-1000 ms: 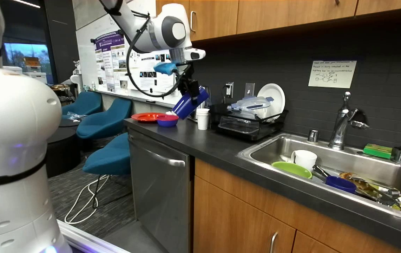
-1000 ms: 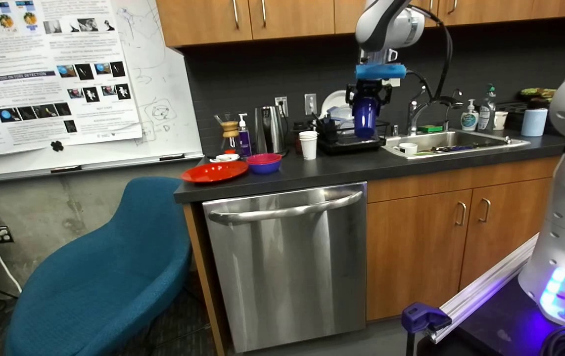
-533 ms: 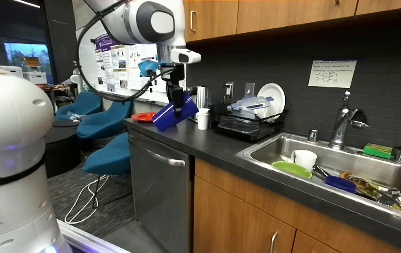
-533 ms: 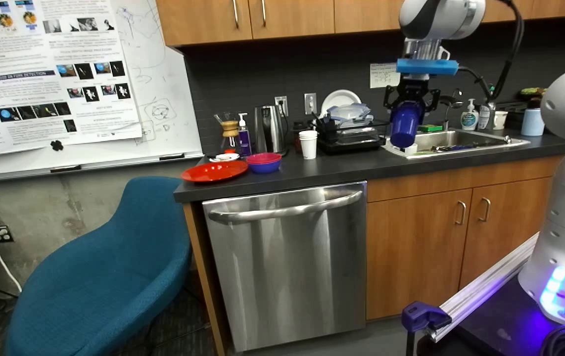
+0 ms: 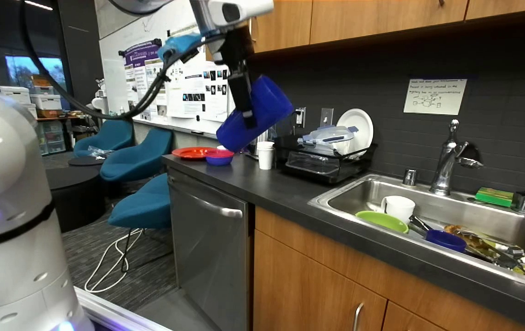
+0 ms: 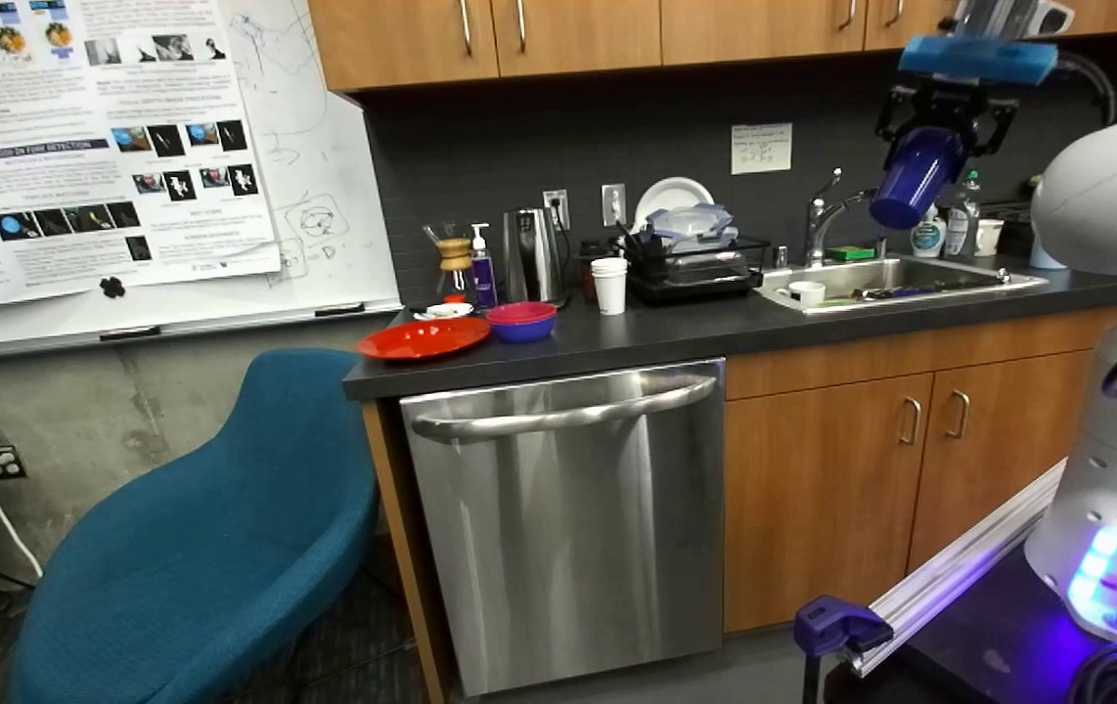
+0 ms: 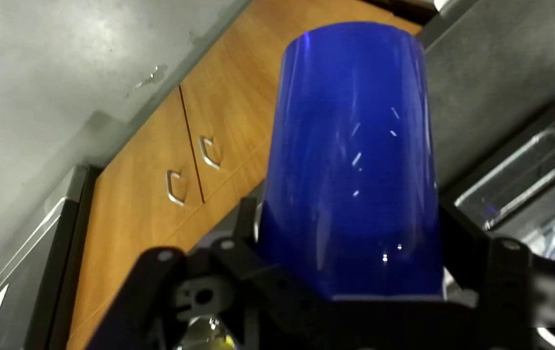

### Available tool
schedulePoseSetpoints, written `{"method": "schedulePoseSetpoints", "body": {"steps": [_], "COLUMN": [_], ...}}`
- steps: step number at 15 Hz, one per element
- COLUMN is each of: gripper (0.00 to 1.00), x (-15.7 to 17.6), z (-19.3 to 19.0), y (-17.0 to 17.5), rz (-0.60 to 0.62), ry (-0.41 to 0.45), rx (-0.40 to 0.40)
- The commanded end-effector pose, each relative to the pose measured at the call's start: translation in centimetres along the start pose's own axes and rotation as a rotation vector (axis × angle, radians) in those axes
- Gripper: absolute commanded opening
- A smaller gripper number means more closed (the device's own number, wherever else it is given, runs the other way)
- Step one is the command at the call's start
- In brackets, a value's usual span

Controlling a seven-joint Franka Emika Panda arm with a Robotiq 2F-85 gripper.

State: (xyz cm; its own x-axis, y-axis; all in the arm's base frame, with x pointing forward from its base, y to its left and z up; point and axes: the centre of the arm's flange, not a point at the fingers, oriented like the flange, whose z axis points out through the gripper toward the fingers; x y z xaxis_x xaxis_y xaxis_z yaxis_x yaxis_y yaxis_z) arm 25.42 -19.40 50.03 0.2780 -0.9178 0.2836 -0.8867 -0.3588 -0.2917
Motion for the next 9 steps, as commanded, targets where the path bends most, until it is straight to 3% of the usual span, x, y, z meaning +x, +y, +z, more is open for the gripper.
{"method": "schedulePoseSetpoints", "body": {"steps": [1,4,7,9], "gripper": [0.6,0.6,0.6,0.6], "x": [0.8,1.7,2.4,2.8], "z": [-6.2,-10.0,-12.6,-13.8], "y": [1.6,0.2,-2.3,-4.1], "rz": [0.058,0.003,-0.13,-0.222], "ry": [0.166,0.228,0.183,0.107], "rx": [0.063,0.119,0.14,0.156]}}
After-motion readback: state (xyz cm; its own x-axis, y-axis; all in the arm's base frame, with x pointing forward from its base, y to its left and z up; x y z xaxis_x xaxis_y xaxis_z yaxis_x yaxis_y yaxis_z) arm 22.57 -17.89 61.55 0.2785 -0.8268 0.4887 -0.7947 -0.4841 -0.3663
